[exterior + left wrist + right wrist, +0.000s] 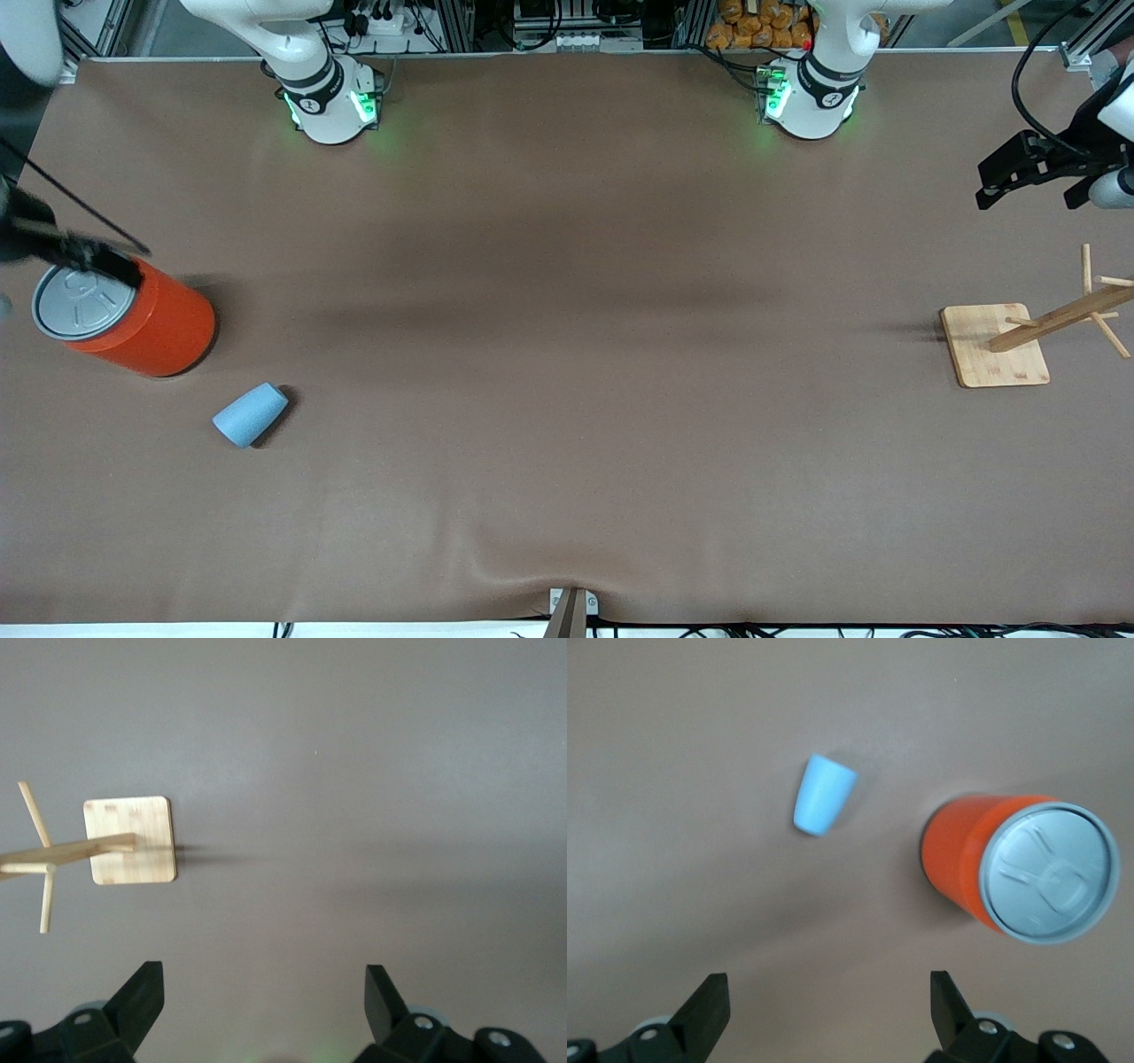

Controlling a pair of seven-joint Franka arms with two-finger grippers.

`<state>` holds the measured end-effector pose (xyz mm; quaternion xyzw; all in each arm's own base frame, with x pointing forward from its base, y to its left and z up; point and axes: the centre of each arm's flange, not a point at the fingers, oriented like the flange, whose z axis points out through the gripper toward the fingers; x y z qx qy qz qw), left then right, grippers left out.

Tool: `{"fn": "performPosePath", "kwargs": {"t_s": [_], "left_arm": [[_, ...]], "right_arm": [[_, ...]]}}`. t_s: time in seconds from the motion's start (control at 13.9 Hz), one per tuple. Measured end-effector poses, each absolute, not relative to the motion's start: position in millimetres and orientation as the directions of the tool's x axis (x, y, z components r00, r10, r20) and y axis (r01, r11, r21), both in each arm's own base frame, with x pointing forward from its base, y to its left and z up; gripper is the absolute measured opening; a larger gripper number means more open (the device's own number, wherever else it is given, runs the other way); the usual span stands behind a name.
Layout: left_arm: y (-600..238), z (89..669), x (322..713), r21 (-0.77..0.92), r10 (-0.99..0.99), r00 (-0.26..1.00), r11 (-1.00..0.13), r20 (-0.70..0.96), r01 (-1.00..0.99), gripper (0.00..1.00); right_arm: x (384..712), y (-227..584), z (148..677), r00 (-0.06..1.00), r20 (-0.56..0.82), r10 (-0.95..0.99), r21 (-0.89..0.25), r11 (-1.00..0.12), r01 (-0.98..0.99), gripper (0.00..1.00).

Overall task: Flip cup
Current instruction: 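Reach the right gripper toward the light-blue cup lying on its side, then lower the right gripper around the blue cup and close it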

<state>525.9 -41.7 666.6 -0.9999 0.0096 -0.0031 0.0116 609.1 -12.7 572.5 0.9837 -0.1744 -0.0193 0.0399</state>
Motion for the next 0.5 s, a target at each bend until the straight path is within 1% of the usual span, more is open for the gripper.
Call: {"fn": "performPosePath", "kwargs": {"t_s": [0.29,0.5], "left_arm": [[-45.5,660.3,526.1,-0.022,-0.026,1.0,-0.999,-0.016,-0.026,1.0],[-47.8,651.9,530.0,-0.022,-0.03,0.999,-0.999,-0.03,-0.03,1.0]], "right_arm": [[668.9,-33.6,470.2,0.859,0.026,-0.511,0.076,-0.856,-0.512,1.0],[691.2,-65.5,393.4,0.794,0.019,-0.608,0.085,-0.79,-0.607,1.0]]}}
